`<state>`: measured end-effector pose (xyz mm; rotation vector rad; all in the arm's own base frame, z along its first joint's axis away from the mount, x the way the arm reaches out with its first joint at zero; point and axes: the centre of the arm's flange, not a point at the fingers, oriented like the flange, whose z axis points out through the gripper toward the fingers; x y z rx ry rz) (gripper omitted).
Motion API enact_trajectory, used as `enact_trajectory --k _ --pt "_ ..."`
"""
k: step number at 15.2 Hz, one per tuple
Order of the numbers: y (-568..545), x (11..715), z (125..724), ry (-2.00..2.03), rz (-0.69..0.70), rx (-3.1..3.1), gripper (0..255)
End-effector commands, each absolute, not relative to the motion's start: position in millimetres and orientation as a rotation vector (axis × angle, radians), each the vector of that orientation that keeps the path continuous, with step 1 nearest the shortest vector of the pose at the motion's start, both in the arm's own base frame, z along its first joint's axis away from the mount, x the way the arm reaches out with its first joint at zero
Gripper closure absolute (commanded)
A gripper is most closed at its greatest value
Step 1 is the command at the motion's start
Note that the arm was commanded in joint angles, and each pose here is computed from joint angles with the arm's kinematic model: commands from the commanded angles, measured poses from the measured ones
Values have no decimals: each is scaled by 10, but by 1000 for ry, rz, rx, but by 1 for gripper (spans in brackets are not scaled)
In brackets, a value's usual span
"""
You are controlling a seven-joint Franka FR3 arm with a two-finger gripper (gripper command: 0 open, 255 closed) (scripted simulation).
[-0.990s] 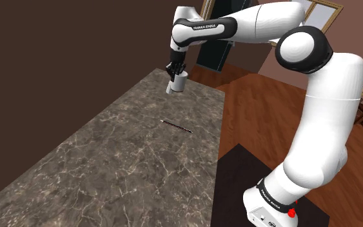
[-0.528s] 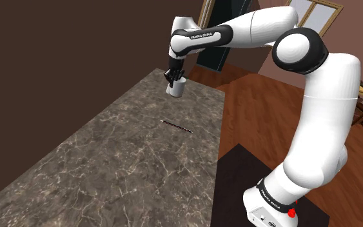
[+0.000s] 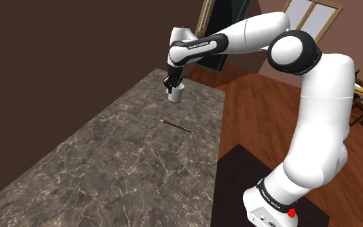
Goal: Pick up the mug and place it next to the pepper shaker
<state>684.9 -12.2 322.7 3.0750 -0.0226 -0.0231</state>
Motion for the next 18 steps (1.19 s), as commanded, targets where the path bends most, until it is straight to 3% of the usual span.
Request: enact_trajectory --k 1,7,8,13,18 --pt "-125 6856 3174 -23 -22 3075 255" --pt "-125 6857 3174 -23 -22 3075 255" --pt "-125 6856 3175 -23 -22 3075 0" --pt "-125 6856 3175 -23 -22 3075 0" --pt "-92 6864 3673 -23 -22 3075 0"
